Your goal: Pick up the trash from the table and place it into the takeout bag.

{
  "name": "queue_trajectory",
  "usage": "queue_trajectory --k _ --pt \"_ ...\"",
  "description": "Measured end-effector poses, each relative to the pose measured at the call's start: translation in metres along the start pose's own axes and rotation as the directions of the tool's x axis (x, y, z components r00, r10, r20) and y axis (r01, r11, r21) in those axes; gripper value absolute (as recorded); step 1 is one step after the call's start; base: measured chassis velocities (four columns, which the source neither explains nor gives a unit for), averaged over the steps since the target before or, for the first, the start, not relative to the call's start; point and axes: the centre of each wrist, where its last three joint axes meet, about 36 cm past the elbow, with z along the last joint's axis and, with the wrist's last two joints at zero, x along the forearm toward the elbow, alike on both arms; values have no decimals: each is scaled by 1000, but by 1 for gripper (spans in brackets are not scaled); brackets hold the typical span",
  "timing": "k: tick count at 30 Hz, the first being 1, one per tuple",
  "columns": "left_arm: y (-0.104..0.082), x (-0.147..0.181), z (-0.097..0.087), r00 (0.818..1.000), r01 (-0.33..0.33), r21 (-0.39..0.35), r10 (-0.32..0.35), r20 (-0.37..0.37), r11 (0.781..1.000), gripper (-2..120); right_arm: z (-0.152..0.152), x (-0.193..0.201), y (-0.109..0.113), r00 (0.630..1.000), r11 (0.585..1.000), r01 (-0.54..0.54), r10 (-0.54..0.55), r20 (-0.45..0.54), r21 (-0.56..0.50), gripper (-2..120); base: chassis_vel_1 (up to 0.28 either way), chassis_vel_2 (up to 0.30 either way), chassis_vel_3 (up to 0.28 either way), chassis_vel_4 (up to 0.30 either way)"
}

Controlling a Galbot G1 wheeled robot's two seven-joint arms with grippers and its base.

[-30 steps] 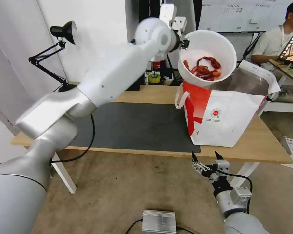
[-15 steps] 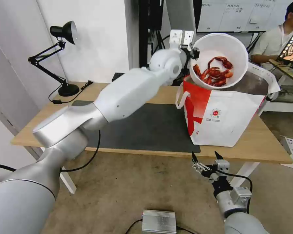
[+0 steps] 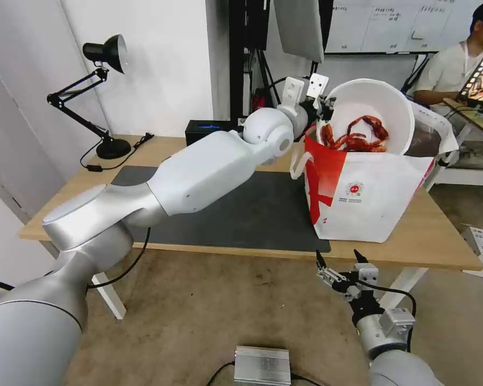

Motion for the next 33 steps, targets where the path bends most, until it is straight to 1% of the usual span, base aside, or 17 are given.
queue_trajectory --k 5,7,8,11,12,15,16,19,20,21,24,25,27,28,29,31,33 --pt "-2 2 -7 997 -53 5 53 -50 999 0 0 0 0 1000 1000 0 0 0 0 100 0 0 0 0" --pt "-1 4 -10 996 -63 3 63 -65 998 8 0 0 0 1000 1000 0 0 0 0 100 0 0 0 0" --pt "-1 4 -10 996 -63 3 63 -65 998 8 0 0 0 1000 1000 0 0 0 0 100 0 0 0 0" --pt "3 9 -11 995 -64 2 64 -71 998 25 0 0 0 1000 1000 0 0 0 0 100 0 0 0 0" --pt "3 9 -11 995 -64 2 64 -71 998 25 0 0 0 1000 1000 0 0 0 0 100 0 0 0 0" --pt "8 15 -12 995 -63 3 63 -73 998 38 0 0 0 1000 1000 0 0 0 0 100 0 0 0 0" --pt "8 15 -12 995 -63 3 63 -73 998 38 0 0 0 1000 1000 0 0 0 0 100 0 0 0 0" --pt "11 20 -12 996 -61 2 61 -71 998 48 0 0 0 1000 1000 0 0 0 0 100 0 0 0 0" --pt "13 24 -12 996 -58 4 59 -66 998 56 0 0 0 1000 1000 0 0 0 0 100 0 0 0 0" --pt "13 24 -12 996 -58 4 59 -66 998 56 0 0 0 1000 1000 0 0 0 0 100 0 0 0 0" --pt "23 47 -9 999 -35 10 36 -23 999 72 0 0 0 1000 1000 0 0 0 0 100 0 0 0 0" --pt "23 47 -9 999 -35 10 36 -23 999 72 0 0 0 1000 1000 0 0 0 0 100 0 0 0 0" --pt "28 58 -5 1000 -21 16 21 4 1000 79 0 0 0 1000 1000 0 0 0 0 100 0 0 0 0" --pt "35 69 0 1000 10 15 -10 20 1000 85 0 0 0 1000 1000 0 0 0 0 100 0 0 0 0" --pt "35 69 0 1000 10 15 -10 20 1000 85 0 0 0 1000 1000 0 0 0 0 100 0 0 0 0" --pt "46 84 11 997 60 26 -61 49 998 93 0 0 0 1000 1000 0 0 0 0 100 0 0 0 0" --pt "62 105 23 992 103 36 -105 74 994 99 0 0 0 1000 1000 0 0 0 0 100 0 0 0 0"
